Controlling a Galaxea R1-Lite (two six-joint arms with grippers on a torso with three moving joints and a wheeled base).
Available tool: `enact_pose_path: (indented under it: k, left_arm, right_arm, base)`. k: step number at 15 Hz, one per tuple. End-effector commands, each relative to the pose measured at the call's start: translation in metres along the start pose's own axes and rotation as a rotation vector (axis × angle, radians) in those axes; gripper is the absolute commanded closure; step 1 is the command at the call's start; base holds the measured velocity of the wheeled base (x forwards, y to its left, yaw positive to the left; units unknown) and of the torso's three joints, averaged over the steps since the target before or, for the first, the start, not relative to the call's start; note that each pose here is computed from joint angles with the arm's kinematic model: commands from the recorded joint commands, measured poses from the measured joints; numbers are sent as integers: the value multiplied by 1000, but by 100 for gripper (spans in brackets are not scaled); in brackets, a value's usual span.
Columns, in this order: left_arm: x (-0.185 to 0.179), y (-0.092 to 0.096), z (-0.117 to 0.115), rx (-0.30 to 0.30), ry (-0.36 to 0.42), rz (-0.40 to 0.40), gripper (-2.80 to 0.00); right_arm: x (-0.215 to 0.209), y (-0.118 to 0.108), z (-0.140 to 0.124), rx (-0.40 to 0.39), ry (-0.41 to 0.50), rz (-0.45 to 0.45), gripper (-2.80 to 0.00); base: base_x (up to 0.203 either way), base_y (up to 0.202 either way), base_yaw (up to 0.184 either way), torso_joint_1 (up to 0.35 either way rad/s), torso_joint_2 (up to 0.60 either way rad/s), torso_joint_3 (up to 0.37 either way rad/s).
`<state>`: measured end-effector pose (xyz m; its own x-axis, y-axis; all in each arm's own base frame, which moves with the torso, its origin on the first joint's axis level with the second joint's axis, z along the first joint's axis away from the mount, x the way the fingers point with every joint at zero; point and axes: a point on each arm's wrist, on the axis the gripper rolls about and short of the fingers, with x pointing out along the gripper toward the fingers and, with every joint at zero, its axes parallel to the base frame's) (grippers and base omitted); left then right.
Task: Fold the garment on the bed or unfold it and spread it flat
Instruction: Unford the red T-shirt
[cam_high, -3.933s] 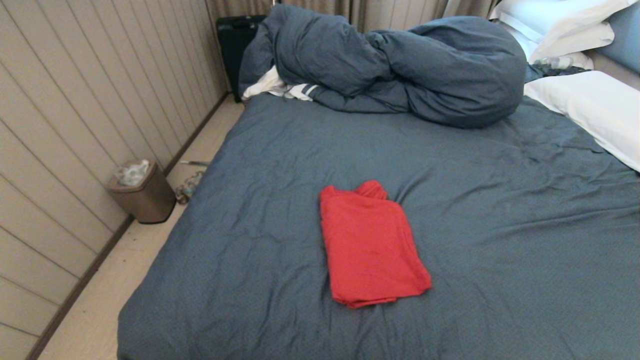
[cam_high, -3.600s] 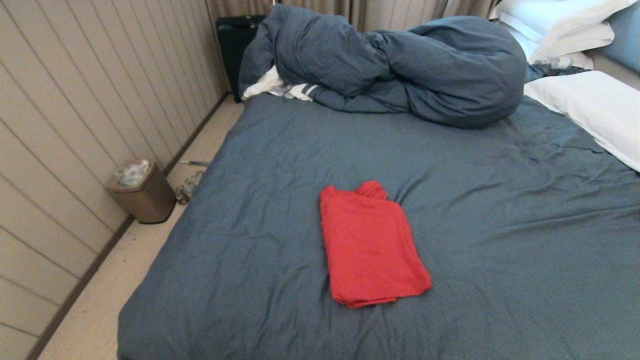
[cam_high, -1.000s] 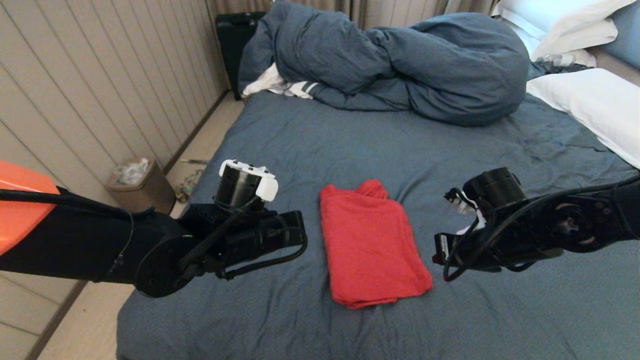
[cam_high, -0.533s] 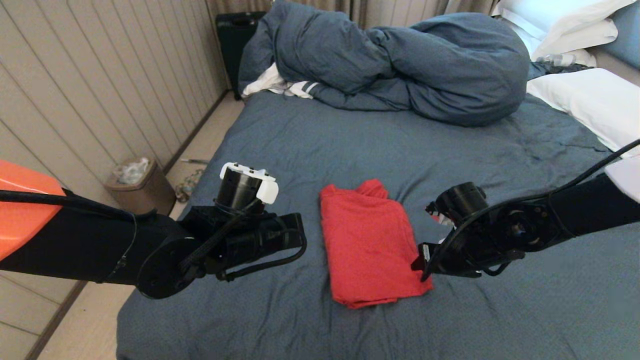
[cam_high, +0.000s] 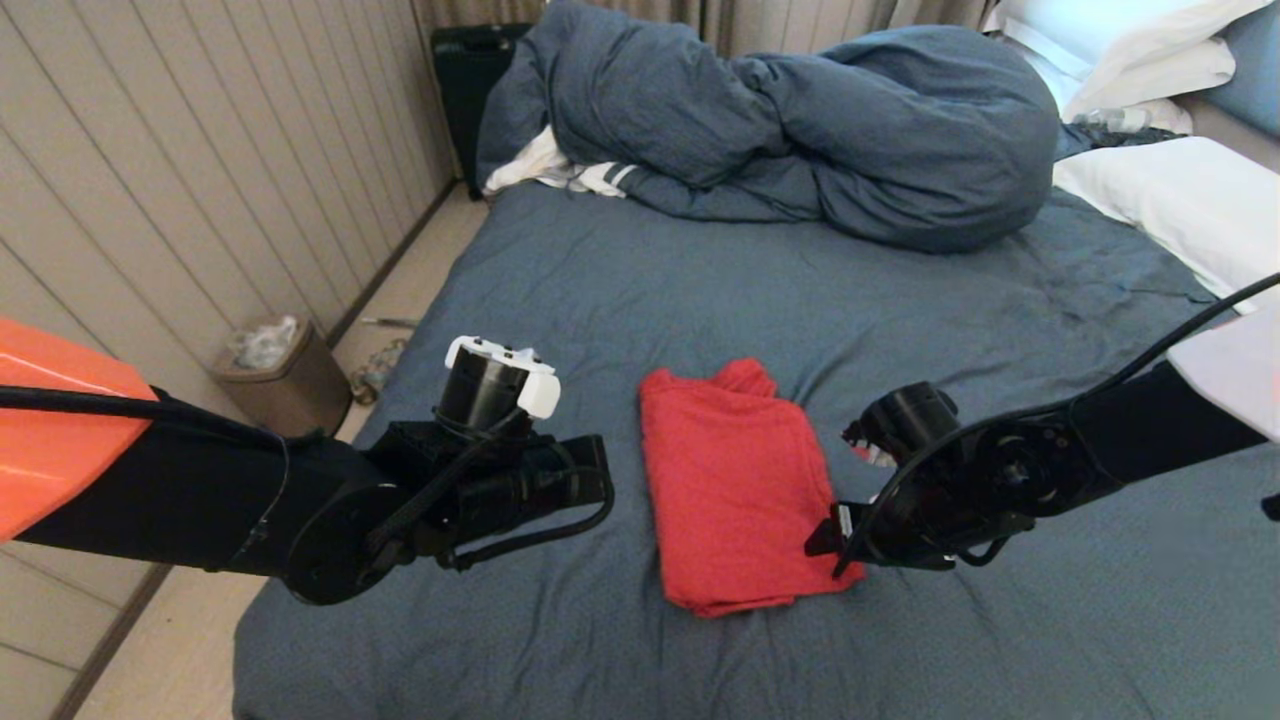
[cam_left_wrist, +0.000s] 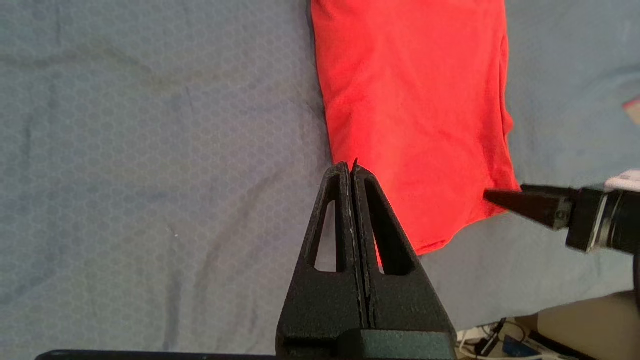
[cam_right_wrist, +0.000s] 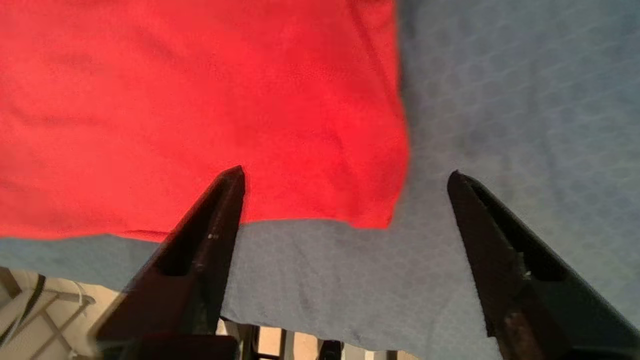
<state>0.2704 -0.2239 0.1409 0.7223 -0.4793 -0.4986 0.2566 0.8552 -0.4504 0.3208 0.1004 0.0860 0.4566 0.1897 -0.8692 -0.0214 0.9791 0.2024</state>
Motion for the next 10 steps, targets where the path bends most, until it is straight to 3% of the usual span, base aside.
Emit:
enact_pose_path:
  k: [1,10]
  left_arm:
    - [1,0,0,-4,-1,0,0]
    - [1,0,-1,-5,-4,0,0]
  right_arm:
    - [4,0,-2,-2,13,-2,0]
    - [0,4,4,-7,-55,19,0]
  base:
    - [0,0,0,0,0,0]
    - [0,0,0,0,0,0]
